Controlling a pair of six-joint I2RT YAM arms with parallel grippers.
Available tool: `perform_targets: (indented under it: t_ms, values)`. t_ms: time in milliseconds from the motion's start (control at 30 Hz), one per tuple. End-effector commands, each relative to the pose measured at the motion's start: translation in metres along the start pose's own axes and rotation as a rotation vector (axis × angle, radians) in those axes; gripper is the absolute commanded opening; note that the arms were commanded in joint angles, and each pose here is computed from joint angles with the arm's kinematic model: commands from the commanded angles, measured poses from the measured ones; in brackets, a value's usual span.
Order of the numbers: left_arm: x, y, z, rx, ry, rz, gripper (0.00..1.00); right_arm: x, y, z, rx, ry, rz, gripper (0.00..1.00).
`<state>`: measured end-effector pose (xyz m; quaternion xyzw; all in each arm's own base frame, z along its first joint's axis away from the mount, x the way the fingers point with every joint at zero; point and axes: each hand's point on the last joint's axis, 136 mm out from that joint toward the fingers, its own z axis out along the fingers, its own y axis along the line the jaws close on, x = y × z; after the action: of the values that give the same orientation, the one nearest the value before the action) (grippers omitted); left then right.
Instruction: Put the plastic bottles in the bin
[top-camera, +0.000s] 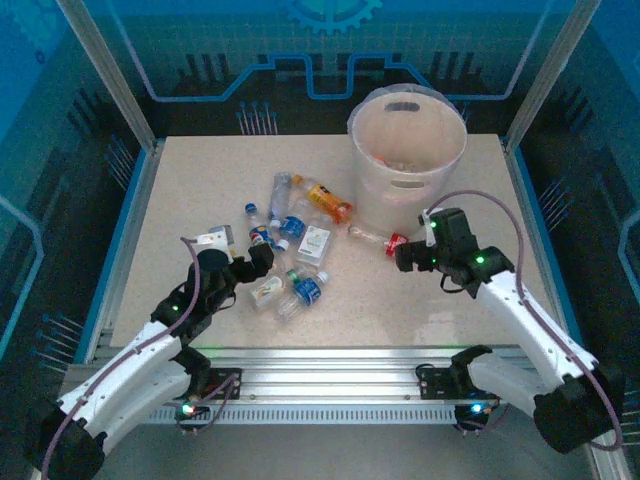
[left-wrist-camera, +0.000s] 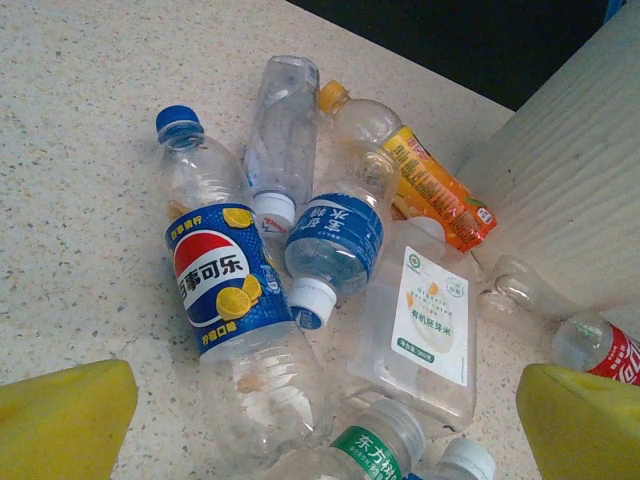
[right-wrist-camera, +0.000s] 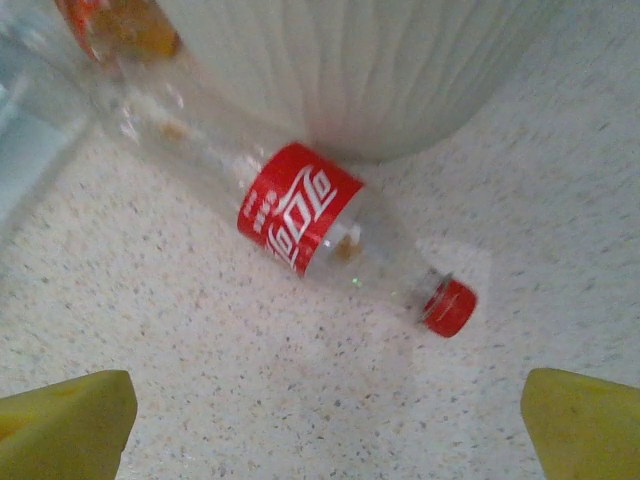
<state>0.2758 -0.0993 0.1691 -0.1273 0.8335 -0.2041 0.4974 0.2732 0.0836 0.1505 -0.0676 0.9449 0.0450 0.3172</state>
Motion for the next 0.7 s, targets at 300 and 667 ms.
perform_targets:
  t_ms: [300,667]
  values:
    - [0.001,-0.003,0.001,0.020,0.005,-0.010,0.99,-0.005,-0.010,0.065,-0.063,0.038,0.084,1.00]
    - [0.003,-0.002,0.004,0.016,0.012,-0.004,0.99,-0.005,-0.033,0.088,-0.080,0.062,0.206,1.00]
